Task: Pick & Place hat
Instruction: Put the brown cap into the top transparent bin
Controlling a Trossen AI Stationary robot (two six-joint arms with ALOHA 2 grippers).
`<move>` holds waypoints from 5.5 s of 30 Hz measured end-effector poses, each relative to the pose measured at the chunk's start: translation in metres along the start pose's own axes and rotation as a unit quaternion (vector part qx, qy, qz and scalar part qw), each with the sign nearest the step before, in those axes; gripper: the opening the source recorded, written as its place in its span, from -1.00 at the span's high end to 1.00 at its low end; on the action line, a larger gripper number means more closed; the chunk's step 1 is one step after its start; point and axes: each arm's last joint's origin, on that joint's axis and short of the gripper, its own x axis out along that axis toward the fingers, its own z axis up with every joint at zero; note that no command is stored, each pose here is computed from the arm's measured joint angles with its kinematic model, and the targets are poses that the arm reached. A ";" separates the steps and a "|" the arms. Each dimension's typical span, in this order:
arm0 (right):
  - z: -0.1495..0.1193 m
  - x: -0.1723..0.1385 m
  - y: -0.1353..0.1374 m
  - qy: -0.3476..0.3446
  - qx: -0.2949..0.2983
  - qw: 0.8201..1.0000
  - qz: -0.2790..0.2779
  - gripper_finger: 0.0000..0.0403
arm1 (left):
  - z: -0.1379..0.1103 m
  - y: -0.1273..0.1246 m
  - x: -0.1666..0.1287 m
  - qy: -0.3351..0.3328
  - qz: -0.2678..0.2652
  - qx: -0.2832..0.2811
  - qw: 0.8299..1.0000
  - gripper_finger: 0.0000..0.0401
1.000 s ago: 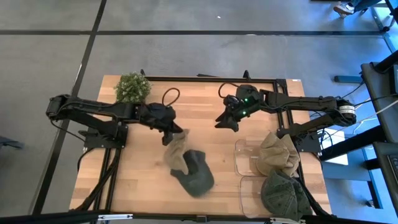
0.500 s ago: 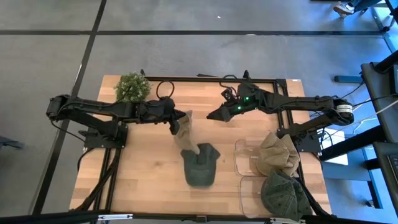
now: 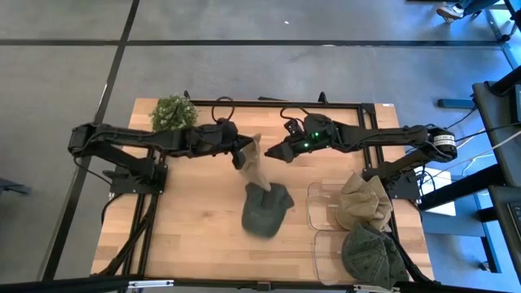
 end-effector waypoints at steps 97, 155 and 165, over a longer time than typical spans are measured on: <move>-0.054 -0.147 0.169 0.210 0.116 0.917 -0.319 0.89 | 0.047 -0.024 -0.007 -0.045 0.054 0.204 0.976 0.47; -0.141 -0.107 0.048 0.339 0.124 0.739 -0.569 0.71 | 0.049 -0.018 -0.004 -0.045 0.059 0.200 0.977 0.48; -0.140 -0.106 0.046 0.361 0.118 0.735 -0.561 0.61 | 0.049 -0.018 -0.004 -0.046 0.059 0.199 0.977 0.49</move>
